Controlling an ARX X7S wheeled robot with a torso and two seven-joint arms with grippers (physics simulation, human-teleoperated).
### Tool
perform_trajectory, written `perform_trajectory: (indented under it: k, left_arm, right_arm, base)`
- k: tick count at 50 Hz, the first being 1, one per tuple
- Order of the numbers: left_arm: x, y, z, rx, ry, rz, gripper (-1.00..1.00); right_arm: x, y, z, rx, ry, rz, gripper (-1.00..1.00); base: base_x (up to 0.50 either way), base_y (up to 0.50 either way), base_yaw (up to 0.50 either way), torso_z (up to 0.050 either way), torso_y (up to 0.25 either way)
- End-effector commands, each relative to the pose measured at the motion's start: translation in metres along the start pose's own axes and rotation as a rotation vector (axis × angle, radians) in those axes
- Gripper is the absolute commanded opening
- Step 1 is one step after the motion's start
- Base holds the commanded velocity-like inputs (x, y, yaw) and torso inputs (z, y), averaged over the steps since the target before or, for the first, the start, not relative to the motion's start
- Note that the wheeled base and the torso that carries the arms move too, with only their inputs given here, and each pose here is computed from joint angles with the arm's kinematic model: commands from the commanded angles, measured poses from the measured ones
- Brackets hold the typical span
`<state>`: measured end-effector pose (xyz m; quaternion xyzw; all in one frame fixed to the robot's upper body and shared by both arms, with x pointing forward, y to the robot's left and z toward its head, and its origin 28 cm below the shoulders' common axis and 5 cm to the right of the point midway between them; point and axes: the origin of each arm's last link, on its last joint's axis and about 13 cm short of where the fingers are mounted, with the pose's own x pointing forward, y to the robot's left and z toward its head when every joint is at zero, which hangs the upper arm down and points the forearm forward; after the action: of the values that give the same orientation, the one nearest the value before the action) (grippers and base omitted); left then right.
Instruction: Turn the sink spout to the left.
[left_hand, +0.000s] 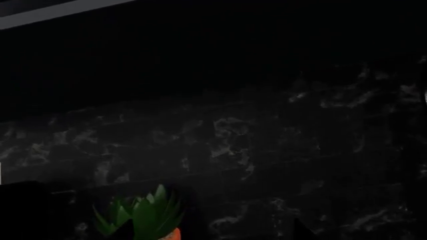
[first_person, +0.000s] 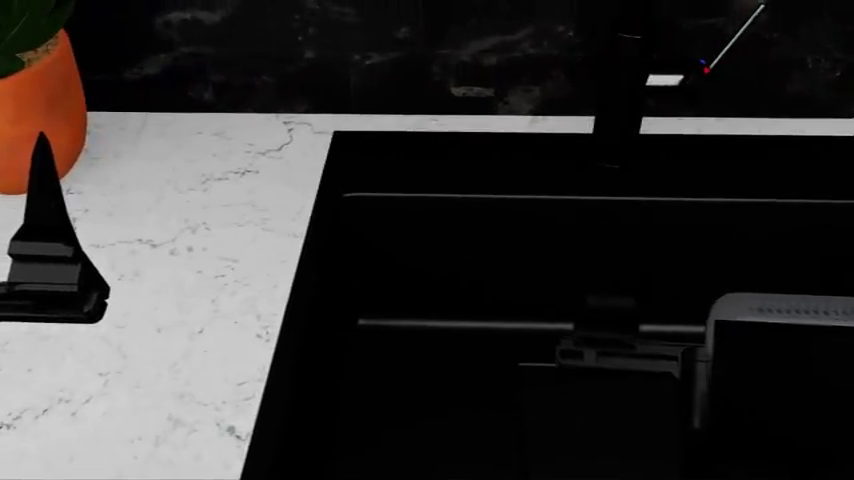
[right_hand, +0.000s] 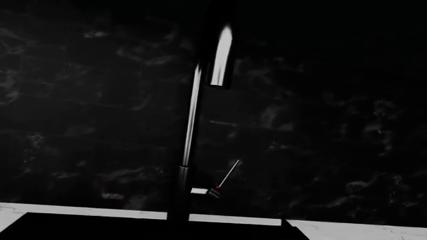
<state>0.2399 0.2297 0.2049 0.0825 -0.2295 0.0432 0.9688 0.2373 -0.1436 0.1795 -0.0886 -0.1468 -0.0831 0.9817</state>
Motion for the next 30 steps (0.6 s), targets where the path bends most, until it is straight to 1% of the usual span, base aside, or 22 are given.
perform_trajectory:
  k: [1,9,12,13,14,18,19,20,22,23,25,28,30]
  left_arm:
    - [0.000,-0.001,-0.001,-0.005,0.002,-0.007,1.00]
    - [-0.002,0.000,-0.001,0.000,0.006,-0.012,1.00]
    - [-0.002,0.000,-0.002,0.002,0.004,0.005,1.00]
    - [-0.002,0.000,-0.002,-0.006,0.006,0.005,1.00]
    - [-0.002,0.000,-0.002,-0.004,0.006,0.002,1.00]
    - [-0.002,-0.002,-0.002,-0.001,0.008,-0.012,1.00]
    - [-0.001,-0.001,-0.001,-0.005,-0.007,0.006,1.00]
    - [-0.001,0.000,-0.001,-0.007,-0.005,0.004,1.00]
    - [0.000,-0.001,-0.001,-0.004,-0.003,0.005,1.00]
    - [0.000,0.000,0.000,0.000,-0.016,0.022,1.00]
    - [-0.001,-0.002,-0.001,-0.001,-0.009,0.001,1.00]
    - [-0.001,-0.004,-0.003,-0.001,-0.003,-0.005,1.00]
    - [-0.001,-0.004,-0.003,-0.002,0.001,-0.008,1.00]
  right_arm:
    - [0.007,0.003,0.004,-0.008,0.037,0.030,1.00]
    - [0.020,0.003,0.013,0.007,0.086,0.013,1.00]
    - [0.025,0.003,0.017,-0.024,0.090,0.007,1.00]
    - [0.028,0.003,0.018,-0.019,0.096,0.012,1.00]
    - [0.029,0.003,0.019,-0.029,0.098,0.006,1.00]
    - [0.031,0.002,0.023,-0.022,0.095,0.007,1.00]
    - [0.035,0.001,0.025,-0.060,0.106,-0.010,1.00]
    - [0.035,0.001,0.026,-0.038,0.103,-0.004,1.00]
    - [0.038,0.001,0.029,-0.044,0.105,-0.004,1.00]
    - [0.040,0.001,0.031,-0.045,0.104,0.000,1.00]
    - [0.043,-0.001,0.036,-0.044,0.100,-0.003,1.00]
    - [0.047,-0.001,0.040,-0.056,0.100,0.005,1.00]
    - [0.051,-0.002,0.046,-0.049,0.097,0.008,1.00]
  base:
    - [0.00,0.00,0.00,0.000,0.000]
    - [0.00,0.00,0.00,0.000,0.000]
    - [0.00,0.00,0.00,0.000,0.000]
    - [0.00,0.00,0.00,0.000,0.000]
    - [0.00,0.00,0.00,0.000,0.000]
    - [0.00,0.00,0.00,0.000,0.000]
    - [0.00,0.00,0.00,0.000,0.000]
    - [0.00,0.00,0.00,0.000,0.000]
    - [0.00,0.00,0.00,0.000,0.000]
    - [0.00,0.00,0.00,0.000,0.000]
    - [0.00,0.00,0.00,0.000,0.000]
    - [0.00,0.00,0.00,0.000,0.000]
    - [0.00,0.00,0.00,0.000,0.000]
